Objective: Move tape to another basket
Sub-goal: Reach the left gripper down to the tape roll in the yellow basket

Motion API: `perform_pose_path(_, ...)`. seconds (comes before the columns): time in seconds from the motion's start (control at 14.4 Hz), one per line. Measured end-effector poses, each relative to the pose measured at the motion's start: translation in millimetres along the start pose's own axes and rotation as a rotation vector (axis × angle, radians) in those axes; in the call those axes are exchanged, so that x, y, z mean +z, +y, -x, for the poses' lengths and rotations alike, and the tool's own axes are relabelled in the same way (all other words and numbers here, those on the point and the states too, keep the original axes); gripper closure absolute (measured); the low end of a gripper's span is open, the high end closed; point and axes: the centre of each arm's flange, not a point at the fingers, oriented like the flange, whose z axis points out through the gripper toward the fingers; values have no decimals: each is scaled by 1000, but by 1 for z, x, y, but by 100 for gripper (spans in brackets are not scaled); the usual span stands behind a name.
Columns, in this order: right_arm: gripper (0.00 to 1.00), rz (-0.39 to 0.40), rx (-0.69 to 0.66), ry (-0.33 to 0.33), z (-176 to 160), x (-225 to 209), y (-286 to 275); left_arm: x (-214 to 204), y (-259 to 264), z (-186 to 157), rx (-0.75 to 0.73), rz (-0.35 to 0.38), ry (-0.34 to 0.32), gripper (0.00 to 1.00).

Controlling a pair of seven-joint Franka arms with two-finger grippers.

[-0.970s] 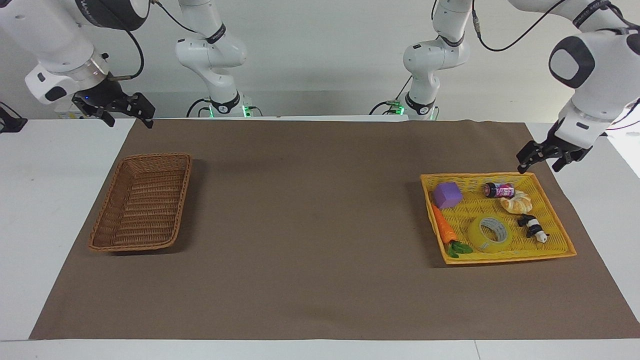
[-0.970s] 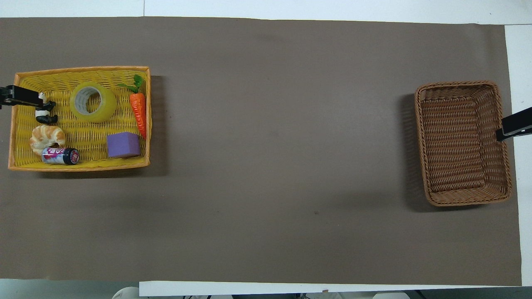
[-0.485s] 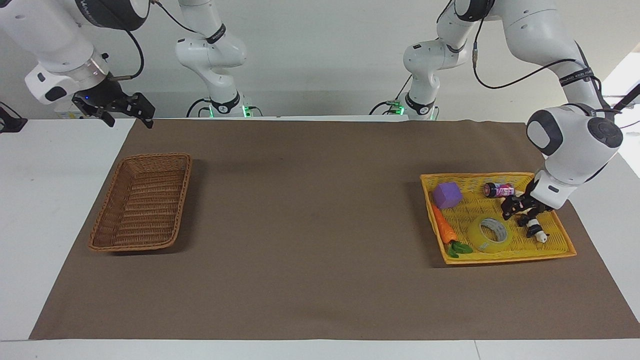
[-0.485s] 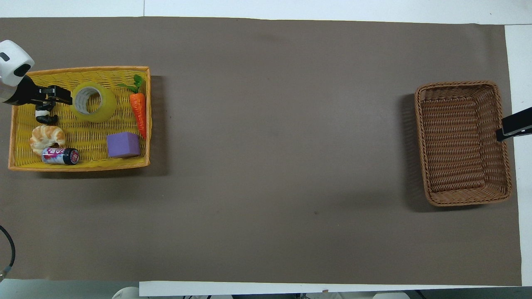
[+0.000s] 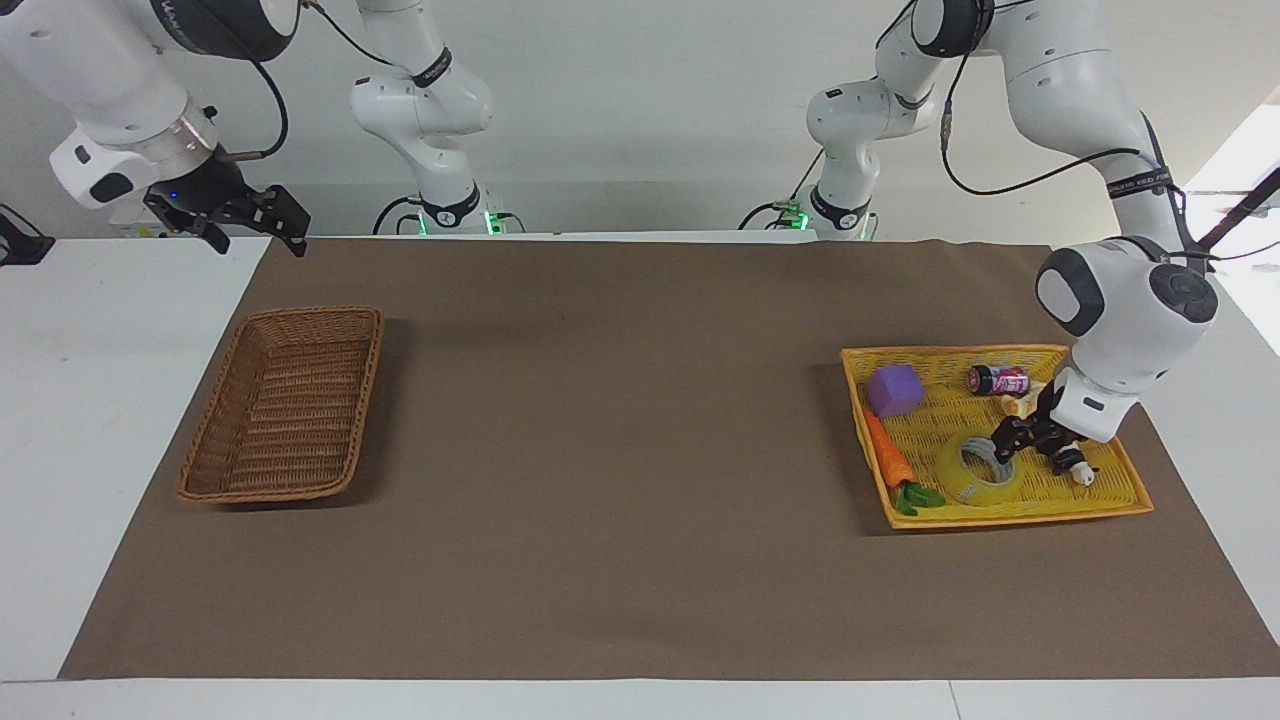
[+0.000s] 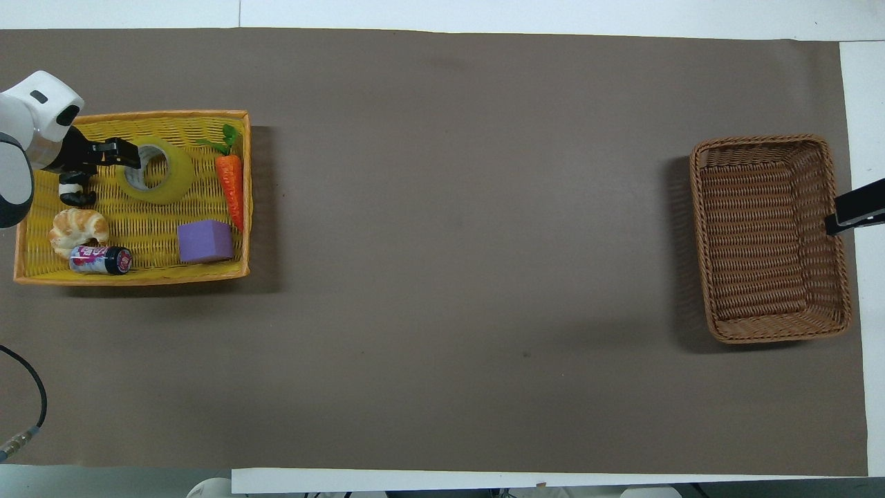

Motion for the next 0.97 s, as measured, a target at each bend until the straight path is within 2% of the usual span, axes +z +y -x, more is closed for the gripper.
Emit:
perform_pose_path(0.21,0,0,0,0,0,0,0,19,-3,4,-7,1,-28,26)
perform_pose_path(0.35,0,0,0,0,0,0,0,25,-2,8,-10,2,-41,34)
perform_pose_path(0.42,0,0,0,0,0,0,0,28,-1,10,-20,2,-47,34)
perform_pose_path(0.55,0,0,0,0,0,0,0,31,2,12,-41,3,-54,55)
perform_pose_path(0.62,0,0,0,0,0,0,0,31,3,13,-44,4,-56,55)
perform_pose_path(0.69,0,0,0,0,0,0,0,32,3,13,-45,4,-56,63)
perform_pose_path(0.76,0,0,0,0,0,0,0,31,2,12,-46,4,-52,74)
perform_pose_path(0.83,0,0,0,0,0,0,0,30,1,12,-46,4,-52,78)
perform_pose_path(0.97,0,0,0,0,0,0,0,23,1,9,-46,4,-68,78)
